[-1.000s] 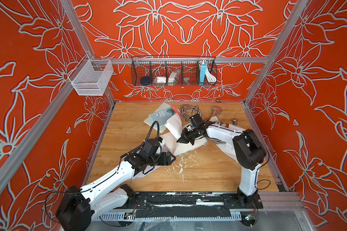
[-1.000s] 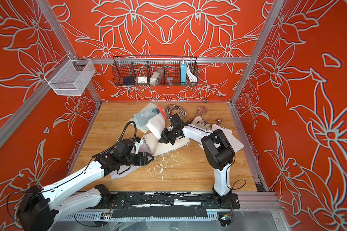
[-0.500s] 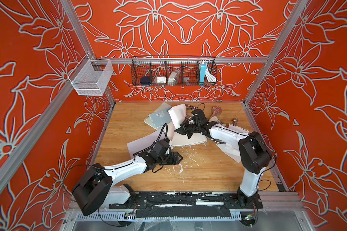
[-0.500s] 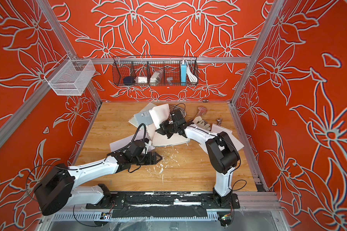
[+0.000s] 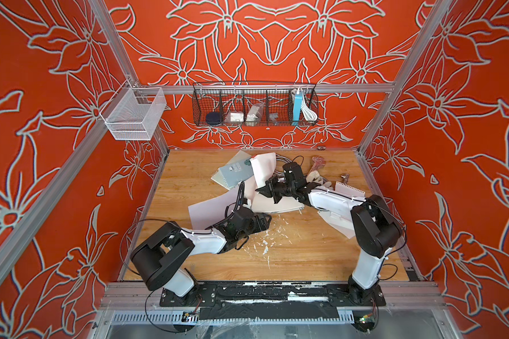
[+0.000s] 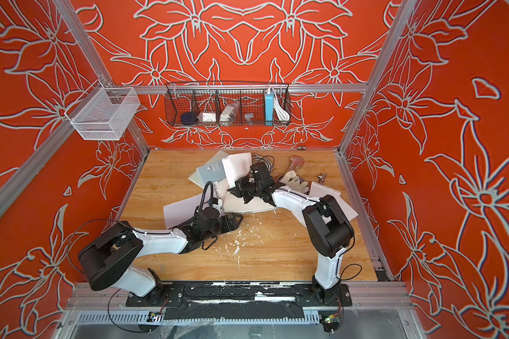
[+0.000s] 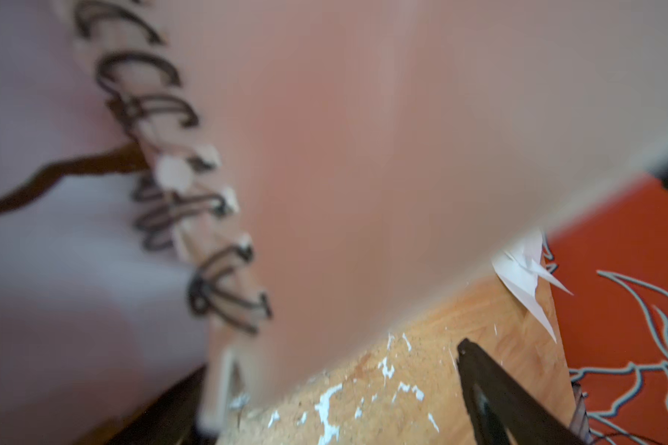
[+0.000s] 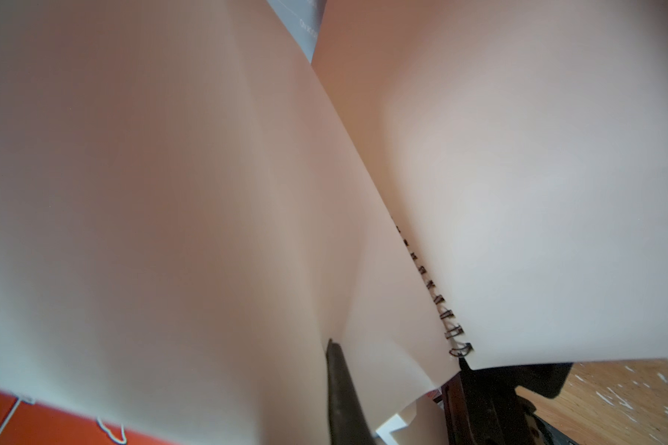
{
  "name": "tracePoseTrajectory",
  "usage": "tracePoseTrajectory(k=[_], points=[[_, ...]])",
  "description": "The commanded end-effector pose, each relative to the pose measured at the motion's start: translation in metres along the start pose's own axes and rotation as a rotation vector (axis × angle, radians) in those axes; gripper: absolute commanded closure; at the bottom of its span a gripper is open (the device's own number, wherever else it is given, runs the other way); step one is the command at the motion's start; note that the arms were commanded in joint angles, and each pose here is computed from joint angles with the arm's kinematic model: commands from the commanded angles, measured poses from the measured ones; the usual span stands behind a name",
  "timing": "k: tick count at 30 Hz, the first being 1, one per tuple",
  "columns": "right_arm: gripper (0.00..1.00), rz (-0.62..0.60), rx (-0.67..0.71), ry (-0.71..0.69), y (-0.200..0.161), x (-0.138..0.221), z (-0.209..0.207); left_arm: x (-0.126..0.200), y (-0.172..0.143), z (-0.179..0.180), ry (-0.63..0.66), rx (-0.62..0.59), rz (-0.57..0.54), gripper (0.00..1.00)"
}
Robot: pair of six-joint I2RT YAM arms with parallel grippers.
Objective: Tear off pages from different notebooks
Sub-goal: Tear off the paper from the notebook.
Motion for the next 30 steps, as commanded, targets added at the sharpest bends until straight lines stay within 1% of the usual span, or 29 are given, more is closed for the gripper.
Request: tracePoseTrajectory(k=[1, 6, 10, 15, 17, 18, 21, 23, 24, 26, 28, 30], points=[[1.00, 0.034, 0.037, 0.026, -0.018, 0.010, 0.010, -0.003, 0.019, 0.000, -0.025, 0.034, -0.132, 0.11], [1.00, 0.049, 0.042, -0.005, -0.025, 0.016, 0.000, -0.010, 0.031, -0.003, -0.025, 0.011, -0.183, 0.11], [1.00, 0.057, 0.036, -0.049, -0.028, 0.019, -0.015, -0.012, 0.042, -0.008, -0.057, 0.013, -0.205, 0.12], [1.00, 0.051, 0.022, -0.061, -0.030, 0.022, -0.026, -0.018, 0.041, -0.018, -0.083, -0.025, -0.169, 0.19], [1.00, 0.048, 0.019, -0.061, -0.030, 0.023, -0.027, -0.023, 0.038, -0.018, -0.077, -0.029, -0.143, 0.27], [1.00, 0.047, 0.019, -0.058, -0.030, 0.023, -0.027, -0.026, 0.035, -0.017, -0.075, -0.031, -0.128, 0.40], [1.00, 0.043, 0.023, -0.051, -0.030, 0.024, -0.025, -0.028, 0.030, -0.012, -0.044, -0.042, -0.092, 0.77], [1.00, 0.028, 0.034, -0.055, -0.029, 0.025, -0.025, -0.022, 0.026, -0.006, 0.005, -0.061, -0.063, 0.94], [1.00, 0.019, 0.043, -0.058, -0.028, 0.027, -0.026, -0.018, 0.025, -0.003, 0.033, -0.075, -0.048, 1.00], [1.00, 0.006, 0.068, -0.072, -0.026, 0.028, -0.028, -0.009, 0.022, 0.000, 0.068, -0.103, -0.013, 1.00], [1.00, -0.014, 0.100, -0.100, -0.024, 0.029, -0.031, 0.000, 0.015, -0.003, 0.067, -0.140, 0.050, 1.00], [1.00, -0.034, 0.147, -0.141, -0.021, 0.032, -0.035, 0.011, 0.003, -0.005, 0.064, -0.179, 0.141, 1.00]])
Point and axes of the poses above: each gripper's point midway between its finger pads, its own x axis back along the fingers, its own z axis along the line the jaws close on, y = z × x, the point moved 1 cm from there along x, back along the fingers, and after that the axes turned 2 degrees about x, right-handed, at the moved point
